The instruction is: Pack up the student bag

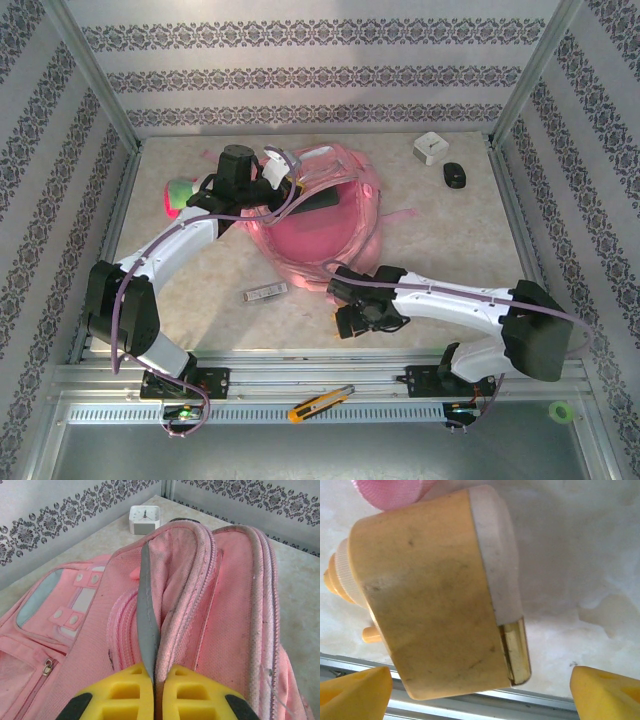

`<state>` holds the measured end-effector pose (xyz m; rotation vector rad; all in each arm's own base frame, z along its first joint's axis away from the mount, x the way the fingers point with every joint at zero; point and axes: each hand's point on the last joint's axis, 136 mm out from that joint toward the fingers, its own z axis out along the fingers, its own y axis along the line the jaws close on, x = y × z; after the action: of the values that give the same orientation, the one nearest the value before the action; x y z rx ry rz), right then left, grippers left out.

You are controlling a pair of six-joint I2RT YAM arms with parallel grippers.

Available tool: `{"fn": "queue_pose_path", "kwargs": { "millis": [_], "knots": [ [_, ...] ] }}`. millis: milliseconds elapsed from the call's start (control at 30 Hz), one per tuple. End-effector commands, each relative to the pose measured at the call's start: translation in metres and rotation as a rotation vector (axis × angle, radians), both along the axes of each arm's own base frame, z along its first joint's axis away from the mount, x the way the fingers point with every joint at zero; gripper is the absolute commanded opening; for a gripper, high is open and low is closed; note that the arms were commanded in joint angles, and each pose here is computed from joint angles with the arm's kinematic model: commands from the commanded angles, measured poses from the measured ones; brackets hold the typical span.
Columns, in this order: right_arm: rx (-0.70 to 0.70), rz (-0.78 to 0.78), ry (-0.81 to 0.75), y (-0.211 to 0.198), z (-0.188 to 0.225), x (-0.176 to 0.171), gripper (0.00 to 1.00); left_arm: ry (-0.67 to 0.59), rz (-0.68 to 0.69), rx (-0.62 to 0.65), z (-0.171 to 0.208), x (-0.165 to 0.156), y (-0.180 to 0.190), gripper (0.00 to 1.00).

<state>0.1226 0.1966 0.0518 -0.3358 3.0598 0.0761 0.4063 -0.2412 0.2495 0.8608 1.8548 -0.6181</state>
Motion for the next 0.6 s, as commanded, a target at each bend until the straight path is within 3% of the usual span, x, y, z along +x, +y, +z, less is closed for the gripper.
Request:
{"fn": "queue_pose_path", "kwargs": {
  "millis": [0,567],
  "knots": [
    [0.005,0.06,0.051,0.002,-0.01,-0.005,0.91,-0.142,-0.021,-0.092,0.051,0.001,0.0,0.0],
    [-0.016,0.087,0.062,0.003,-0.027,0.005,0.7,-0.125,-0.032,-0.099,0.046,0.002,-0.003,0.0]
  ]
}}
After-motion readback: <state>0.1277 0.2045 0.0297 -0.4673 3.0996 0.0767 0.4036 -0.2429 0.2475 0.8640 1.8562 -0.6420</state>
